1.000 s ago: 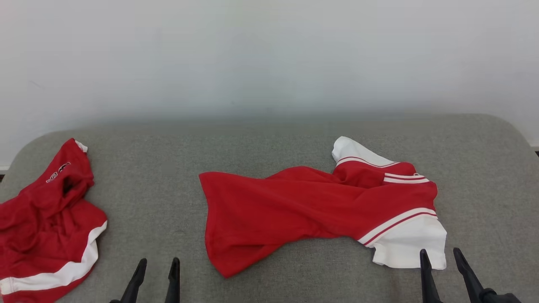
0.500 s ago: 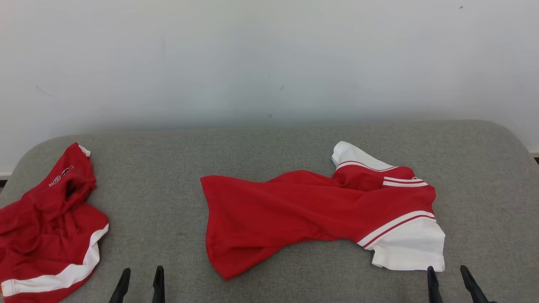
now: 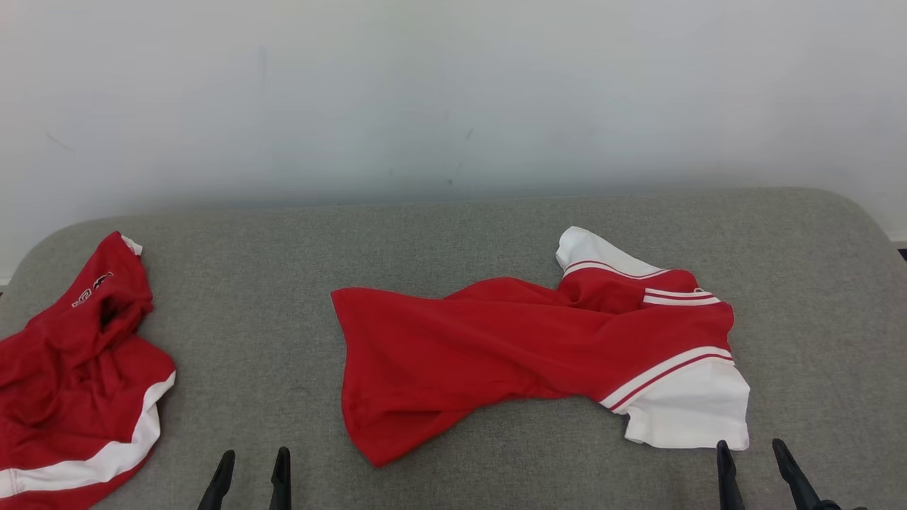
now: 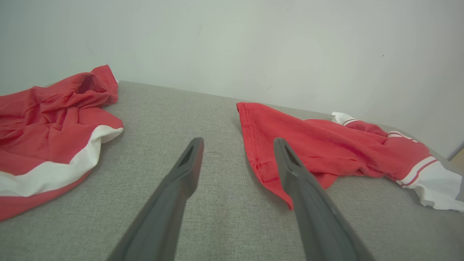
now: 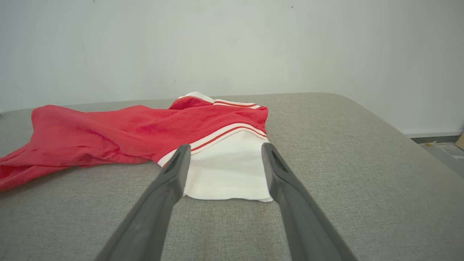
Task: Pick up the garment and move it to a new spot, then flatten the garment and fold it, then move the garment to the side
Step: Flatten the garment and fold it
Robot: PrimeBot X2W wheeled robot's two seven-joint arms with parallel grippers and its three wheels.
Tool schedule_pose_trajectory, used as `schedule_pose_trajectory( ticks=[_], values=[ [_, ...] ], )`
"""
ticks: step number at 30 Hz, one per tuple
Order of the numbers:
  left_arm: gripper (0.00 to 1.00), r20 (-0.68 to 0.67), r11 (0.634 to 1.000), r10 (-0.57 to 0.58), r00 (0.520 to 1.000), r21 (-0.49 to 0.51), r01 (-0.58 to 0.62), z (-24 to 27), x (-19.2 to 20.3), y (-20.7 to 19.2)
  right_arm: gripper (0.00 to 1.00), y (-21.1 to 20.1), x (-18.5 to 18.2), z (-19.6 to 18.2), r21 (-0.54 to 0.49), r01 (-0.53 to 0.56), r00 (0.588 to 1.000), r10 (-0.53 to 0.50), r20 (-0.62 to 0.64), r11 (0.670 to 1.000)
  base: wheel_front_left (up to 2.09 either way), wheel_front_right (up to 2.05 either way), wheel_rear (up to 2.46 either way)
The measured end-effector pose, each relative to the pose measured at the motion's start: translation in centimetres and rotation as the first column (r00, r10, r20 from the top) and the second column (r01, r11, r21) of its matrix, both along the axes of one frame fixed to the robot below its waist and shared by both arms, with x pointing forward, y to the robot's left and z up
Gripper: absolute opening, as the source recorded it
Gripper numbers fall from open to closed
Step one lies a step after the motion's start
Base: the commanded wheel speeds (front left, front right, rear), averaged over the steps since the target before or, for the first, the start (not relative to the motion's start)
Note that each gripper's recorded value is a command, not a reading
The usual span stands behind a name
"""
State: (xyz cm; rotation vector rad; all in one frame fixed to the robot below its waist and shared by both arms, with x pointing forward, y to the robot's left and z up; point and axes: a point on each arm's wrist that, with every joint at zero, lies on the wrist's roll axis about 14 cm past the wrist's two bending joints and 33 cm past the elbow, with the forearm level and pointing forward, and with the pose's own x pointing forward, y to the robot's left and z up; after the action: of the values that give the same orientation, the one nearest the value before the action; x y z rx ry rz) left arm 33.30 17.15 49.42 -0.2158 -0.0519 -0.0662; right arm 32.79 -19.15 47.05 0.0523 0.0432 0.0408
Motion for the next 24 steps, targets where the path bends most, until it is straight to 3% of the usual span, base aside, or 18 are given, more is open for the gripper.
schedule_pose_trajectory(
  ticks=[12, 19, 24],
  values=[
    [1.0, -0.026, 1.0, -0.024, 0.999, -0.007, 0.023, -0.8, 0.9, -0.8, 1.0, -1.6, 0.7, 0.4, -0.012, 0.051, 0.999, -0.051, 0.002, 0.999, 0.0, 0.0, 0.0],
    [1.0, -0.155, 0.991, -0.131, 0.979, 0.0, 0.133, -3.3, 4.7, -4.3, 1.0, -4.1, 3.9, 0.6, -0.029, 0.124, 0.988, -0.126, -0.086, 0.992, 0.0, 0.0, 0.0],
    [1.0, -0.275, 0.986, -0.155, 0.949, 0.009, 0.164, -5.1, 7.9, -5.8, 1.0, -6.0, 5.6, -2.0, -0.057, 0.169, 0.947, -0.178, -0.266, 0.984, 0.0, 0.0, 0.0]
  ],
)
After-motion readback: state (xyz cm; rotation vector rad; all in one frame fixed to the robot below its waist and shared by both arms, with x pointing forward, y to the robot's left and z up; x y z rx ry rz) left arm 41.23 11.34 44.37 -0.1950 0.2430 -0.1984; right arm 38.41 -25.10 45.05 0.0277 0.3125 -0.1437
